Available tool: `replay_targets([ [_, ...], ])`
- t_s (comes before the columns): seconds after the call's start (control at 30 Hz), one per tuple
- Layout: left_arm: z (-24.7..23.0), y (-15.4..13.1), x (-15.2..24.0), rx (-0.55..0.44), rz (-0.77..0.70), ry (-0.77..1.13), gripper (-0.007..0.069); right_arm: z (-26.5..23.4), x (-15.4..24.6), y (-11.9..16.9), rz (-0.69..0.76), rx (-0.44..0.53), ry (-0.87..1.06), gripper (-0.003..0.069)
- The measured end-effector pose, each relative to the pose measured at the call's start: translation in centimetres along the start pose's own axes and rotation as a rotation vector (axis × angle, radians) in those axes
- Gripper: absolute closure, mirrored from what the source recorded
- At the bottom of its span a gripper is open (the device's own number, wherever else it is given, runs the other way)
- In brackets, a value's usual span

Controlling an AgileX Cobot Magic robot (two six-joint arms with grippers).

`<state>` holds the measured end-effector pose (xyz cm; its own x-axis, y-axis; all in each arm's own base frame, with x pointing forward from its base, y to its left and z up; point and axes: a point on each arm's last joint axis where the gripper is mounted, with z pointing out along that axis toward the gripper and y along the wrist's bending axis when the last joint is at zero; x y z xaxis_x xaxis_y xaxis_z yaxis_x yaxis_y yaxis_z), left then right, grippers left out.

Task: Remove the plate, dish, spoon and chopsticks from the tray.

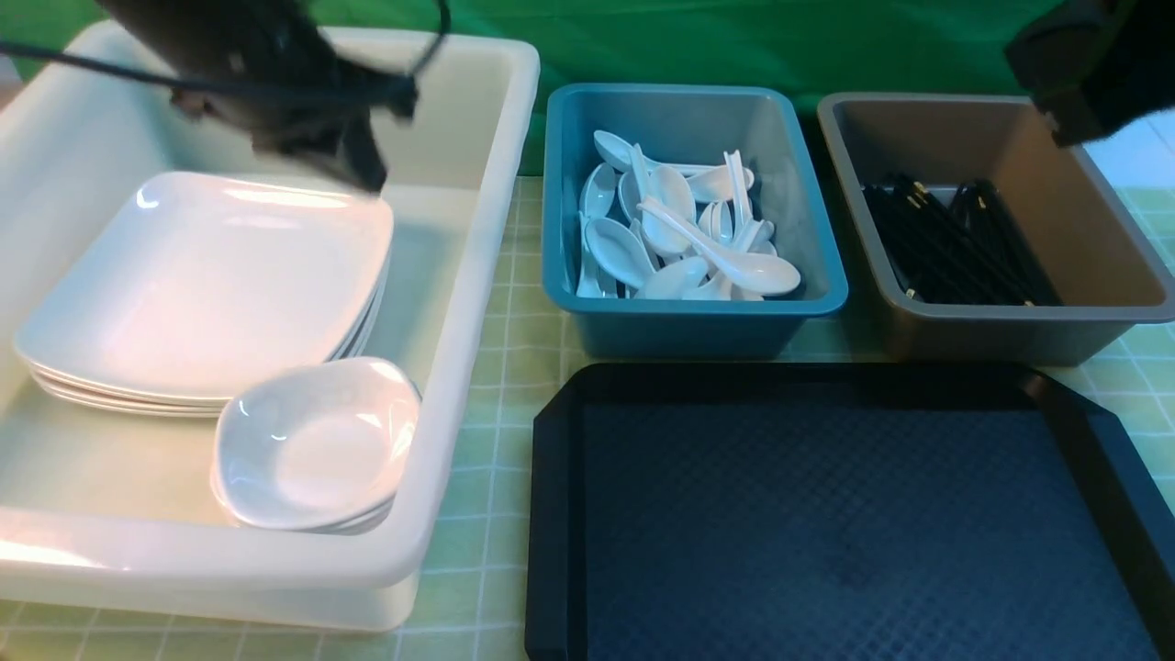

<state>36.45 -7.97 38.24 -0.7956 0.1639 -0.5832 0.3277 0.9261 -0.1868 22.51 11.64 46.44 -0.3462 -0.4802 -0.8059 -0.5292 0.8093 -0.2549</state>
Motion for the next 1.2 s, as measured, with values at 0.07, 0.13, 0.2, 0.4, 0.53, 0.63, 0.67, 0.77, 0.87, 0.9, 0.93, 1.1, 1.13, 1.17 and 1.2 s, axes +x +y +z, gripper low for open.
replay_targets([
  [0.07, -3.8, -1.2, 0.4, 0.012, 0.03, -0.091, 0.0638, -2.0, -0.5, -0.4, 0.017, 0.037, -0.098, 0.0648],
  [0.13, -6.8, -2.0, 1.1, 0.009, 0.048, -0.169, 0.0638, -4.2, -0.8, -0.8, 0.037, 0.078, -0.19, 0.0648],
  [0.2, -12.5, -3.6, 4.0, -0.008, 0.08, -0.329, 0.0638, -8.7, -0.6, -1.4, 0.081, 0.148, -0.398, 0.0648],
  [0.4, -17.8, -5.0, 12.8, -0.038, 0.083, -0.554, 0.0638, -15.3, 4.3, -0.4, 0.179, 0.183, -0.761, 0.0648],
  [0.53, -18.3, -5.1, 19.7, -0.049, 0.043, -0.705, 0.0638, -17.0, 9.6, 1.3, 0.239, 0.14, -0.959, 0.0648],
  [0.63, -17.7, -5.0, 22.6, -0.05, 0.028, -0.743, 0.0638, -16.8, 11.6, 2.0, 0.236, 0.124, -0.992, 0.0649],
  [0.67, -17.1, -4.8, 24.3, -0.047, 0.008, -0.769, 0.0638, -16.3, 13.1, 2.5, 0.231, 0.117, -0.991, 0.065],
  [0.77, -15.9, -4.6, 27.1, -0.031, -0.005, -0.816, 0.0638, -15.4, 14.6, 3.0, 0.242, 0.108, -0.969, 0.065],
  [0.87, -15.2, -4.4, 28.9, -0.038, -0.015, -0.851, 0.0638, -14.8, 15.2, 3.2, 0.27, 0.093, -0.945, 0.065],
  [0.9, -14.9, -4.4, 29.4, -0.038, -0.015, -0.859, 0.0638, -14.6, 15.4, 3.2, 0.286, 0.086, -0.935, 0.0648],
  [0.93, -14.9, -4.3, 29.5, -0.038, -0.015, -0.859, 0.0638, -14.5, 15.4, 3.2, 0.289, 0.084, -0.933, 0.0648],
  [1.1, -14.4, -4.3, 30.1, -0.024, -0.025, -0.844, 0.0638, -14.3, 15.5, 3.3, 0.304, 0.077, -0.925, 0.0634],
  [1.13, -14.3, -4.3, 30.1, -0.023, -0.026, -0.843, 0.0638, -14.3, 15.5, 3.3, 0.304, 0.077, -0.925, 0.0633],
  [1.17, -14.3, -4.3, 30.1, -0.02, -0.029, -0.844, 0.0638, -14.3, 15.5, 3.3, 0.304, 0.077, -0.925, 0.0628],
  [1.2, -14.4, -4.3, 30.1, -0.018, -0.031, -0.851, 0.0638, -14.3, 15.5, 3.3, 0.305, 0.077, -0.925, 0.0624],
])
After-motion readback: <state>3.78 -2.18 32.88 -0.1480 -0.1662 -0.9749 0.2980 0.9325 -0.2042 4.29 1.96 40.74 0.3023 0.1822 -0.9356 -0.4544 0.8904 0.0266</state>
